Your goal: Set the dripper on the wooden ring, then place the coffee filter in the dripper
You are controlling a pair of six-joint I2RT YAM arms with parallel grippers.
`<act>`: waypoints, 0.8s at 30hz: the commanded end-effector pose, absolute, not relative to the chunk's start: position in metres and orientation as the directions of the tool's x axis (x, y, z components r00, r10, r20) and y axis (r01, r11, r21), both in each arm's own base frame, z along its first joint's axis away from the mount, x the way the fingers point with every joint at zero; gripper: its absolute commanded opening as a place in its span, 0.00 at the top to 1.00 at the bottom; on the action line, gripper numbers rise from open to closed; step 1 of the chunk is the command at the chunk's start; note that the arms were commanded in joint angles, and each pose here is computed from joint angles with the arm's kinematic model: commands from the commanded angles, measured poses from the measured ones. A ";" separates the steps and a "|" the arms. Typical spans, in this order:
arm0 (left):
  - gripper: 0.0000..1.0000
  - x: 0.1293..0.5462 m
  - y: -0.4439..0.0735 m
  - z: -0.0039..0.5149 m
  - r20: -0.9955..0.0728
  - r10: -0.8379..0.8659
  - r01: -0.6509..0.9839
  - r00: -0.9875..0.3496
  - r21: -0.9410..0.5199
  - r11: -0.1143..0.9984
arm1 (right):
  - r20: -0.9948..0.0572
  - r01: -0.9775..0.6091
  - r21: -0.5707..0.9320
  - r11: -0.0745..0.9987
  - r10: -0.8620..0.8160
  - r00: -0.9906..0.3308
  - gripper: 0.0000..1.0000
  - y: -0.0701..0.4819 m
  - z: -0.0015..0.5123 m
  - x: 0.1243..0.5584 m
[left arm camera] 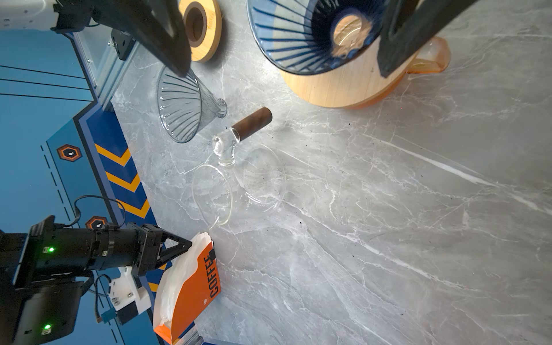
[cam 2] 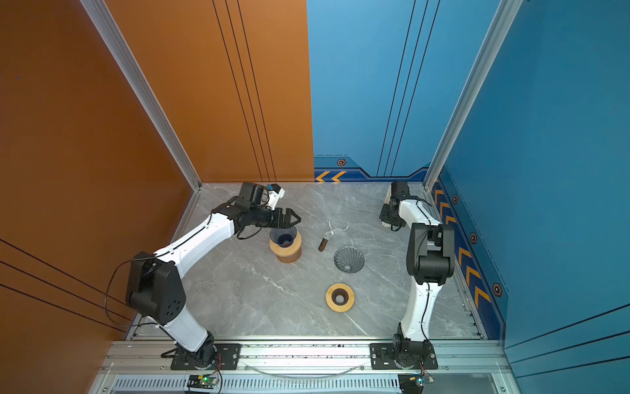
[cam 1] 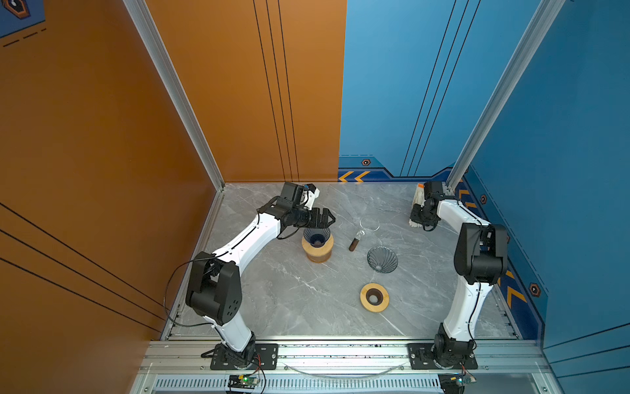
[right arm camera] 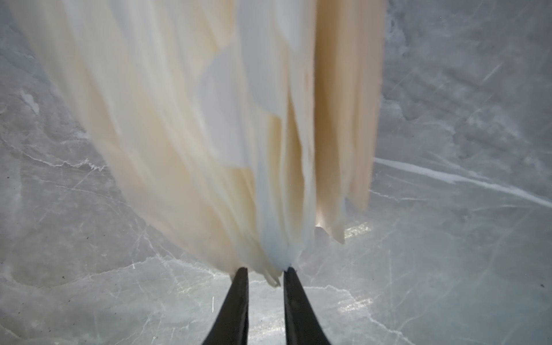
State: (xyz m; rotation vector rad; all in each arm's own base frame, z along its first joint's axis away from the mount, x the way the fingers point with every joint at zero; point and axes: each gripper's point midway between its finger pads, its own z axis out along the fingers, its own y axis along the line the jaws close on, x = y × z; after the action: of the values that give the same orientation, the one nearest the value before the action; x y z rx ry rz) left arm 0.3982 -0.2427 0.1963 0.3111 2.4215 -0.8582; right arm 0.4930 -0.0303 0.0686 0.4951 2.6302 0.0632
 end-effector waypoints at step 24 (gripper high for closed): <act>0.02 0.395 -0.250 0.192 -0.538 0.045 0.382 -0.842 -0.535 0.753 | -0.434 0.345 0.114 0.932 0.359 -0.826 0.81 -0.037 0.071 0.501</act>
State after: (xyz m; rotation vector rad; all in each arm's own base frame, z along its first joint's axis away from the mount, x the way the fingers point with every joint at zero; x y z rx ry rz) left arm 0.3982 -0.2428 0.1962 0.3112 2.4219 -0.8586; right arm 0.4963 -0.0295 0.0694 0.4916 2.6266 0.0635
